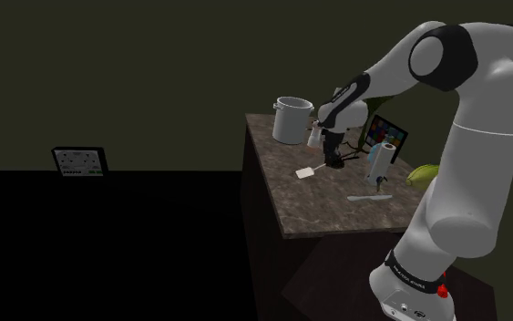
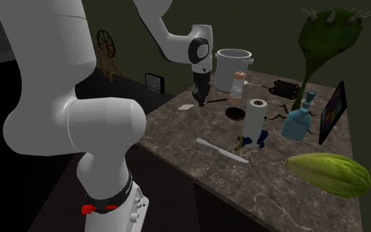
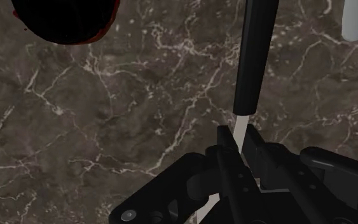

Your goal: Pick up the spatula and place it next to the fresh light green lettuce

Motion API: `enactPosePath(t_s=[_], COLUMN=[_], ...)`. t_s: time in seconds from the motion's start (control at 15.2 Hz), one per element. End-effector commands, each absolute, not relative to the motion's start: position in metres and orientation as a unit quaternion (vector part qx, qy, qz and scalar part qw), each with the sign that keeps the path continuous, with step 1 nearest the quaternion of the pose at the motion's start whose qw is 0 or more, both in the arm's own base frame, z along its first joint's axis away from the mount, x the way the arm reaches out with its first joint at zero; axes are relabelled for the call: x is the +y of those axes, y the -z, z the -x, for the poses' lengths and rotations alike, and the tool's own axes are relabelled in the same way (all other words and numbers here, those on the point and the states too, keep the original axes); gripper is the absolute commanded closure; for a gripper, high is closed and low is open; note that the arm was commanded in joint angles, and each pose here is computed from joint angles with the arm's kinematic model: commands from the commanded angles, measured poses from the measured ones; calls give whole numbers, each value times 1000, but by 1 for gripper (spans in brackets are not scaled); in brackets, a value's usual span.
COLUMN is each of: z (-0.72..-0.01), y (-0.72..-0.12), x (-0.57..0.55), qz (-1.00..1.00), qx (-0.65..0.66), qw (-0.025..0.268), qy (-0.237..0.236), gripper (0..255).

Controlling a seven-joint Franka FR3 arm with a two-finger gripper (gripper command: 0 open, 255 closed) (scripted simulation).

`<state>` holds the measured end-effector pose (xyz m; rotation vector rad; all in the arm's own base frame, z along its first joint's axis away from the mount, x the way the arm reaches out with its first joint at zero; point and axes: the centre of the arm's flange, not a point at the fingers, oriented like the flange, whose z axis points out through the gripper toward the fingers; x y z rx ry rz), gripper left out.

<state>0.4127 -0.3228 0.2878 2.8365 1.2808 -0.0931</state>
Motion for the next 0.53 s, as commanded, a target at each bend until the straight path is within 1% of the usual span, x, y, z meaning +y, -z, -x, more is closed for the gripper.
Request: enactPosePath(t_s=[0.0, 0.46], z=[-413, -413], y=[-298, -335], x=[-322, -322], qz=[-911, -911], qx=[411, 411], qw=[14, 14], qy=[30, 30], gripper=[255, 255])
